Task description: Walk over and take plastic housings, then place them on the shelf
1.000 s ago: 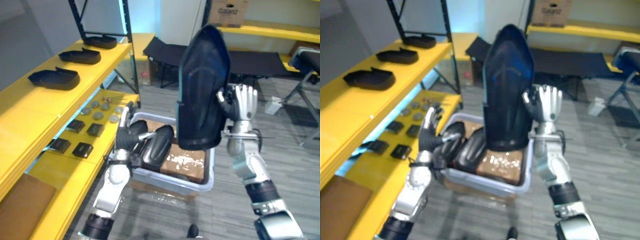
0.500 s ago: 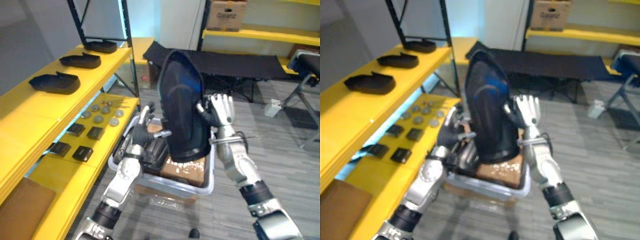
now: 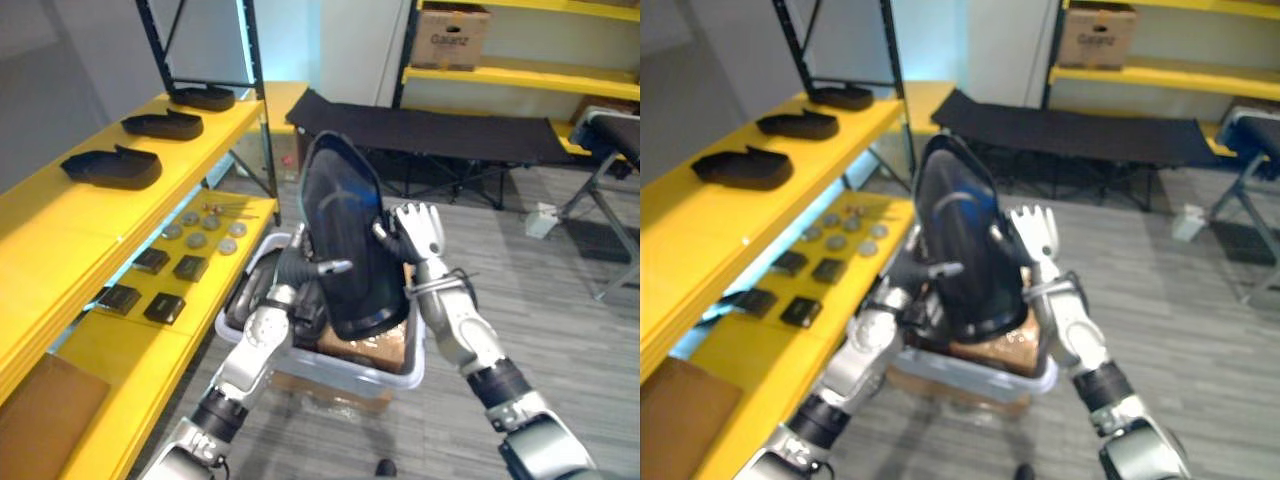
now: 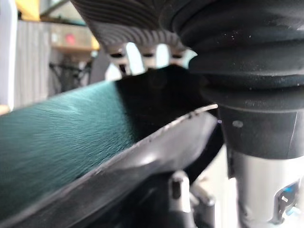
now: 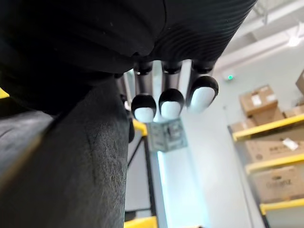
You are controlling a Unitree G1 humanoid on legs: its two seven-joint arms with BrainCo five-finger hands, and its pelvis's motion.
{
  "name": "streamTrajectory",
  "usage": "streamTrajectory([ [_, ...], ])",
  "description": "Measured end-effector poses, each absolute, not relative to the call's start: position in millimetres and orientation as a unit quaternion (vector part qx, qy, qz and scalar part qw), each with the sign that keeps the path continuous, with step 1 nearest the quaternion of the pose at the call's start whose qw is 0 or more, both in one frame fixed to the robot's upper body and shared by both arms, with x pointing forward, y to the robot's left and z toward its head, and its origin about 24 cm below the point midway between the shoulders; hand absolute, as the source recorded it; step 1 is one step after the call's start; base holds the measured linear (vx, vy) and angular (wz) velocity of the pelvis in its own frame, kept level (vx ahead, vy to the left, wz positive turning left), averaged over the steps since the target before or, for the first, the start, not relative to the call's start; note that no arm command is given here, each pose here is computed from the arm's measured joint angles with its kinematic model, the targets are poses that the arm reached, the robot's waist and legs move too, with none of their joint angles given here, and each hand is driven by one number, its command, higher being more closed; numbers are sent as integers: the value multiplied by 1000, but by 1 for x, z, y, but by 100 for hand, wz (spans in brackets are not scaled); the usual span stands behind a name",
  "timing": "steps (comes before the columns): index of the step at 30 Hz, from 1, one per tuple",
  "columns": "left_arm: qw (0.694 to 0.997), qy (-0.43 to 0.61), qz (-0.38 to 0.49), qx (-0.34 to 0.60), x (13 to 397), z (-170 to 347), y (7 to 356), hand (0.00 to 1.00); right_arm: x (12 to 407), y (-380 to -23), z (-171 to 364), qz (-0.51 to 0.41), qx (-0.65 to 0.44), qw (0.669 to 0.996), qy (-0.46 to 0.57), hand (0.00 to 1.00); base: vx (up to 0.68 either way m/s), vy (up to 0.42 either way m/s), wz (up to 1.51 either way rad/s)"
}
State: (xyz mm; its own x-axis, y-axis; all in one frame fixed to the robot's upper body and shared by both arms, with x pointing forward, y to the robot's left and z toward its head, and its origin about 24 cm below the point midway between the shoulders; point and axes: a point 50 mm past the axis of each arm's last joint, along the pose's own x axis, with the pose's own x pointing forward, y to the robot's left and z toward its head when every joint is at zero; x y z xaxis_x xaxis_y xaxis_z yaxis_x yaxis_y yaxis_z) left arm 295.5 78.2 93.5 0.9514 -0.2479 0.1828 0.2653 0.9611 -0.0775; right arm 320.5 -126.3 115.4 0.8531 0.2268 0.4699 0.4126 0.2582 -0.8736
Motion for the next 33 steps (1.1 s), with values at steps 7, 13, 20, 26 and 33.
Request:
streamTrajectory([
  [7,986,-81,-137,-46,300,94,74,0,323,-124,112,-64,-609,750,-251,100,0,0,0],
  [13,986,-73,-138,-55,304,94,72,100,325,-126,107,-62,-618,746,-239,100,0,0,0],
  [20,989,-30,-133,-54,308,82,82,100,325,-124,108,-51,-630,735,-247,100,0,0,0],
  [26,988,-12,-148,-42,313,80,85,100,331,-124,119,-41,-650,711,-266,100,0,0,0],
  [33,984,28,-174,-28,311,69,90,100,331,-124,120,-20,-677,682,-278,100,0,0,1],
])
